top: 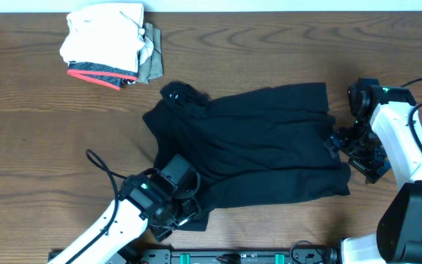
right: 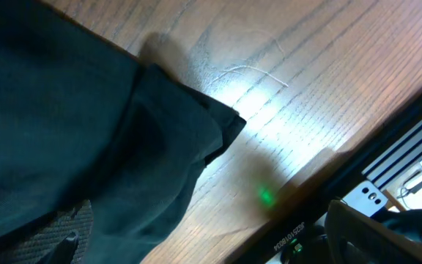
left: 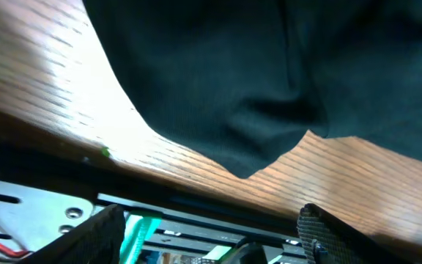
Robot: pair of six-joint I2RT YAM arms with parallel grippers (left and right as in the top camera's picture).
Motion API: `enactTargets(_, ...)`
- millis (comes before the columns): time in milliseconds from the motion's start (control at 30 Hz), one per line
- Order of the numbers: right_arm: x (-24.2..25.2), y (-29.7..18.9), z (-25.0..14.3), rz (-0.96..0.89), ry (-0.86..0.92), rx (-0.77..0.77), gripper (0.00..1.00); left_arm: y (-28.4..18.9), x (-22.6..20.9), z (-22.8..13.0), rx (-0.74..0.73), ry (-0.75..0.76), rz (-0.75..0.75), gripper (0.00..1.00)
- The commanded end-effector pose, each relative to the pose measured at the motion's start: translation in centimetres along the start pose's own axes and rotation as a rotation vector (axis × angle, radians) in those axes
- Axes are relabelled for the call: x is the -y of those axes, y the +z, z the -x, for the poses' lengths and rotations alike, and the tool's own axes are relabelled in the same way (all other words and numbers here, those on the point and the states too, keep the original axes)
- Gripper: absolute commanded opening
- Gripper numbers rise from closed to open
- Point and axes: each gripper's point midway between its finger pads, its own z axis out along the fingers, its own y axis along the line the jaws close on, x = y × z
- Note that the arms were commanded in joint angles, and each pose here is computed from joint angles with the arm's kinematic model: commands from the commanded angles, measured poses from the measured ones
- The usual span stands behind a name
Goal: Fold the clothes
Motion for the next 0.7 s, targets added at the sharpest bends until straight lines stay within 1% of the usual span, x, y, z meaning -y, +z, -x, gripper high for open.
enactTargets(0,-0.1,-0.7,0.4,0.033,-0.005,0.011,0.99,1.2,-0.6,-0.6,-0.017,-0.084,0.018,0.77)
enactTargets(100,-0.1,-0.7,0.4,0.033,-0.005,0.011,0.99,2.3,-1.4,-0.6,-0.020,-0.139,0.031,0.77)
enactTargets(367,-0.1,-0.7,0.4,0.033,-0.006,0.011,0.99,4.7,-2.4,-0.5,-0.035,-0.198,0.021,0.77)
enactTargets(567,-0.2,-0.7,0.4,0.035,-0.006,0.013,0.99,5.4,-2.2,-0.1,-0.022,-0.194,-0.004,0.77)
enactTargets(667,-0.2,-0.7,0.3,0.034,-0.009,0.010,0.99,5.6,-2.3,0.6,0.019,-0.199,-0.004,0.77)
